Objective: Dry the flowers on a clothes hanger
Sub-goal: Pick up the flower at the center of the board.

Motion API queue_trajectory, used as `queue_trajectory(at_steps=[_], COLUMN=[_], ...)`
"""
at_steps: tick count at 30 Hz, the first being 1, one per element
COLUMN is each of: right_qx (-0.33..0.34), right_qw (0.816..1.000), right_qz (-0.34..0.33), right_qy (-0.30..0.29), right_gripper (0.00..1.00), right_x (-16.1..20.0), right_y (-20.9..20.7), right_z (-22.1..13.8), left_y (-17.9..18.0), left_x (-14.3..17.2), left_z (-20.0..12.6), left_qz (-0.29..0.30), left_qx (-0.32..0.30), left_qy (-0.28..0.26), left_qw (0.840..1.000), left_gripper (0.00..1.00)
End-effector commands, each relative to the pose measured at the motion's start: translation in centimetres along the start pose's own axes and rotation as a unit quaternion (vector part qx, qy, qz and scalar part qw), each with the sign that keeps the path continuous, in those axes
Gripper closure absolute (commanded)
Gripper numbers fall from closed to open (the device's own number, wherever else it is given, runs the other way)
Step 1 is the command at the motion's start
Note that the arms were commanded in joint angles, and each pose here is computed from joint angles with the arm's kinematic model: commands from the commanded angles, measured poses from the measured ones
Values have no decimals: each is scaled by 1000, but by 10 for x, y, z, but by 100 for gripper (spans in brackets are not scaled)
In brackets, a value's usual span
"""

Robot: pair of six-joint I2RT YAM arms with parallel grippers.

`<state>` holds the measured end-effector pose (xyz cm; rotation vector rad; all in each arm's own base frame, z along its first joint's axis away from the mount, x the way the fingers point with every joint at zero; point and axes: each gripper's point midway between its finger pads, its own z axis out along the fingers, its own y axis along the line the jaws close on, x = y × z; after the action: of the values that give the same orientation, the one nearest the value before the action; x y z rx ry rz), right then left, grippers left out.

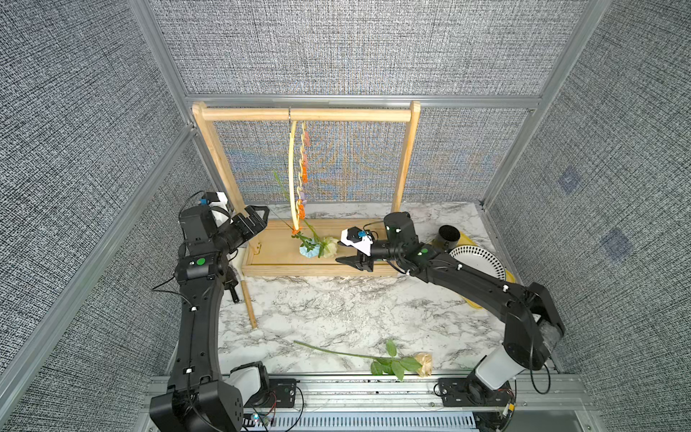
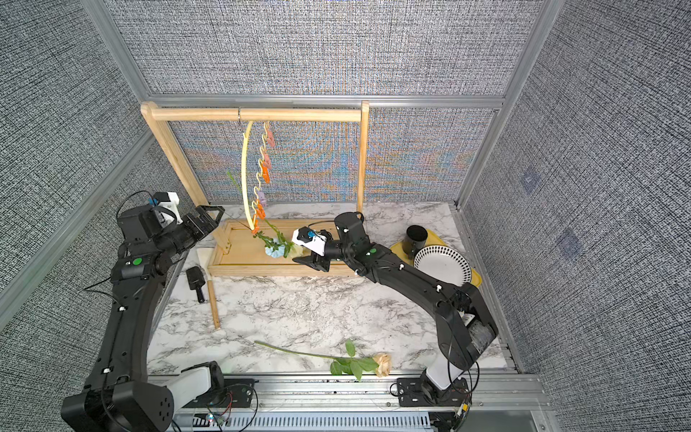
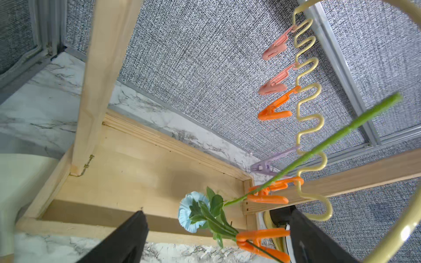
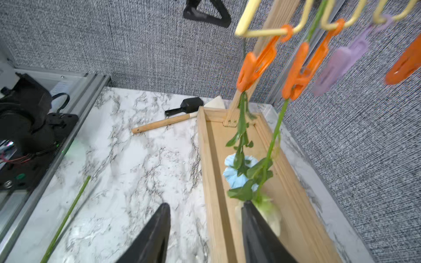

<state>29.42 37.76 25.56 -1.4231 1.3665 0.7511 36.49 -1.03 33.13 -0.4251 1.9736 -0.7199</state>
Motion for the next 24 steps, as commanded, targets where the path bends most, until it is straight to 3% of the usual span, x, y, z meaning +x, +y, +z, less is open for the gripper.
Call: queue_trajectory(at_steps=[1,6,11,18,24], right_qx=[-3,-17,-77,-179,-206], right_qw=[999,995,986,945,929], right_qz=[10,26,42,7,-6], right_qy=[40,92,142,273,307], right_gripper=[48,45,40,39,41], right_x=[22,49,71,131,153], right_y=[20,60,111,187,213], right_z=[-10,-25,-39,-42,-22], left_y=[23,51,70,95,126], left_x=[14,38,66,111,128], left_z=[-8,-25,-34,-42,-60], left_qz=[2,-14,-42,-115,-157], left_qx=[-61,-137,-179,-227,-309], left_qy=[12,32,74,124,111], left_qw=[998,990,980,959,931], left_gripper=[0,0,0,0,0])
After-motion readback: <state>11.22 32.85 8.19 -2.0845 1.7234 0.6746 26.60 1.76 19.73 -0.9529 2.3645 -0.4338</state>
